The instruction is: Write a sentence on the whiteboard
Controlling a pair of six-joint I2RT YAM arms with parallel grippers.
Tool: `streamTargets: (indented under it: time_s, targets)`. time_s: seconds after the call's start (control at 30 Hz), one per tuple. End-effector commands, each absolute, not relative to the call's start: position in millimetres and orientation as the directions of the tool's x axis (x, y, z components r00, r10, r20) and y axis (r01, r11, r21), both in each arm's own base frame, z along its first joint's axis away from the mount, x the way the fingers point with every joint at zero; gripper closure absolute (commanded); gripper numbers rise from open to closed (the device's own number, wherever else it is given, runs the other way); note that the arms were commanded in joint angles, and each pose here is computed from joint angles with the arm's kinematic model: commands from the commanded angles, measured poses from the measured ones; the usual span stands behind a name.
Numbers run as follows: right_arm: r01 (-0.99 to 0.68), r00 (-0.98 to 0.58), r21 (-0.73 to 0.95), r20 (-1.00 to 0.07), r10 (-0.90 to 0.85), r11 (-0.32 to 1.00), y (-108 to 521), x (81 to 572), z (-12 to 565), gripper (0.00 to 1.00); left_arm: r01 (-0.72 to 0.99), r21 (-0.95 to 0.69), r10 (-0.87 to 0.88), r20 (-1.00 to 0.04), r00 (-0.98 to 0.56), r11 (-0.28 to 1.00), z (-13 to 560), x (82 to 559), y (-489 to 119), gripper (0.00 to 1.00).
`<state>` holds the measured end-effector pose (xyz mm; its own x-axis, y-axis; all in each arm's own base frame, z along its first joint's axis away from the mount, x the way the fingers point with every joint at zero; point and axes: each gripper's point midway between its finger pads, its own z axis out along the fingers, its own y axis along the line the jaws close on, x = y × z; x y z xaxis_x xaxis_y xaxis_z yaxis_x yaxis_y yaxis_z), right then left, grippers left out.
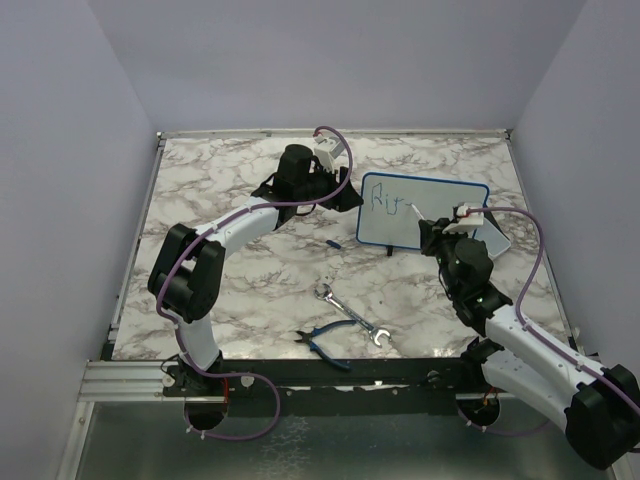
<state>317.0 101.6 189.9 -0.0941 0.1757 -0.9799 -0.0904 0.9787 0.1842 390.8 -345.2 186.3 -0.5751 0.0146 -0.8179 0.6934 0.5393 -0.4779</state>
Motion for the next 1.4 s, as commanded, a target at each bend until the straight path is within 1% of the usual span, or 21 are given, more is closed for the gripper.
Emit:
streamTargets:
  time_s: [0.0, 0.77, 1.1, 1.37]
  targets:
    - [-0.102, -0.071, 0.177, -0.983, 0.170, 0.979, 102.3, 319.5, 196.6, 0.99, 0.719, -0.469, 0.012, -0.834, -0.552, 0.513, 198.9, 389.7, -348.1, 0.44]
    - [-0.144, -0.114, 0.167, -0.982, 0.152, 0.975, 113.6, 323.4, 184.7, 0.99, 0.720, -0.468, 0.012, -0.834, -0.551, 0.512, 199.2, 389.6, -348.2, 0.44]
    - [-0.077, -0.118, 0.169, -0.980, 0.159, 0.983, 100.2, 320.0, 180.8, 0.99, 0.721, -0.468, 0.012, -0.835, -0.551, 0.512, 199.7, 389.6, -348.3, 0.44]
    - [-0.068, -0.141, 0.174, -0.977, 0.163, 0.982, 100.1, 319.2, 173.6, 0.99, 0.720, -0.468, 0.012, -0.835, -0.551, 0.512, 199.6, 389.9, -348.5, 0.44]
